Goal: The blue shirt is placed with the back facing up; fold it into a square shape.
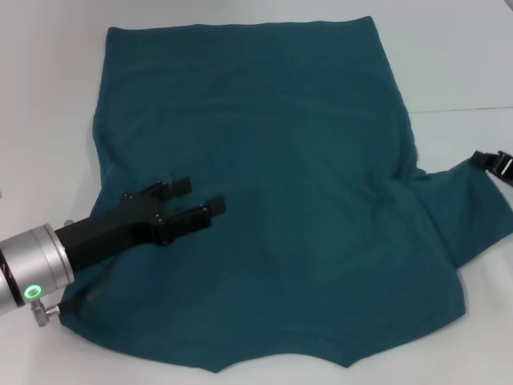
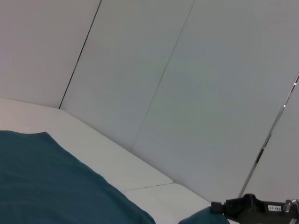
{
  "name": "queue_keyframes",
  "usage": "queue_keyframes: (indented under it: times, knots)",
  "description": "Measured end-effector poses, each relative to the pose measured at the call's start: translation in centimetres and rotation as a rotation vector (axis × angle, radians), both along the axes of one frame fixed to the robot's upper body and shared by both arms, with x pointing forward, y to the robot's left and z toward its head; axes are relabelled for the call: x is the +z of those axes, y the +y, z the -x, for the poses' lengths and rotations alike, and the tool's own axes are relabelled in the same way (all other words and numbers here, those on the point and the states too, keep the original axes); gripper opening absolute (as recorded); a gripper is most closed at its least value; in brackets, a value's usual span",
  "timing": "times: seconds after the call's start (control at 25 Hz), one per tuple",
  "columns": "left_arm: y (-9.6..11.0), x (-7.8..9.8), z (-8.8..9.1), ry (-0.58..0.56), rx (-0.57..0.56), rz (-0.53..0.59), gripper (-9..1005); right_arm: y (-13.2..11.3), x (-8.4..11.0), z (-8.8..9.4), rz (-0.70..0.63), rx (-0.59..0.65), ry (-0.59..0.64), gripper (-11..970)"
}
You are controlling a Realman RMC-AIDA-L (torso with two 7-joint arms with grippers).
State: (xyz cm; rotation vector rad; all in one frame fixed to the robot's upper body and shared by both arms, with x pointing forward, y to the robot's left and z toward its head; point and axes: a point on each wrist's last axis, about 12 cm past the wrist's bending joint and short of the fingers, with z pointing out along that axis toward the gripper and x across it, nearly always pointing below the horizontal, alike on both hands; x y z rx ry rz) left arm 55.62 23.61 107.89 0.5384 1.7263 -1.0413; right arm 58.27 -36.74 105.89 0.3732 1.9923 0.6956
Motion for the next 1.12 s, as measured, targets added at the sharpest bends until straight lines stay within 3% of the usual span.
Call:
queue_keyframes:
  times: [0.68, 0.88, 1.12]
  knots:
    - [-0.2, 0.2, -0.2, 0.011, -0.005, 0.012, 888, -0.2, 2.4, -2.4, 0.14, 0.033, -0.099, 0]
    - [-0.3, 0.2, -0.2, 0.017, -0.004, 0.017, 888, 0.6, 2.4, -2.5, 0.13, 0.067, -0.104, 0]
    - [-0.2, 0.2, -0.2, 0.025, 0.002, 0.026, 888, 2.7, 2.1, -1.5, 0.079, 0.203, -0.115, -1]
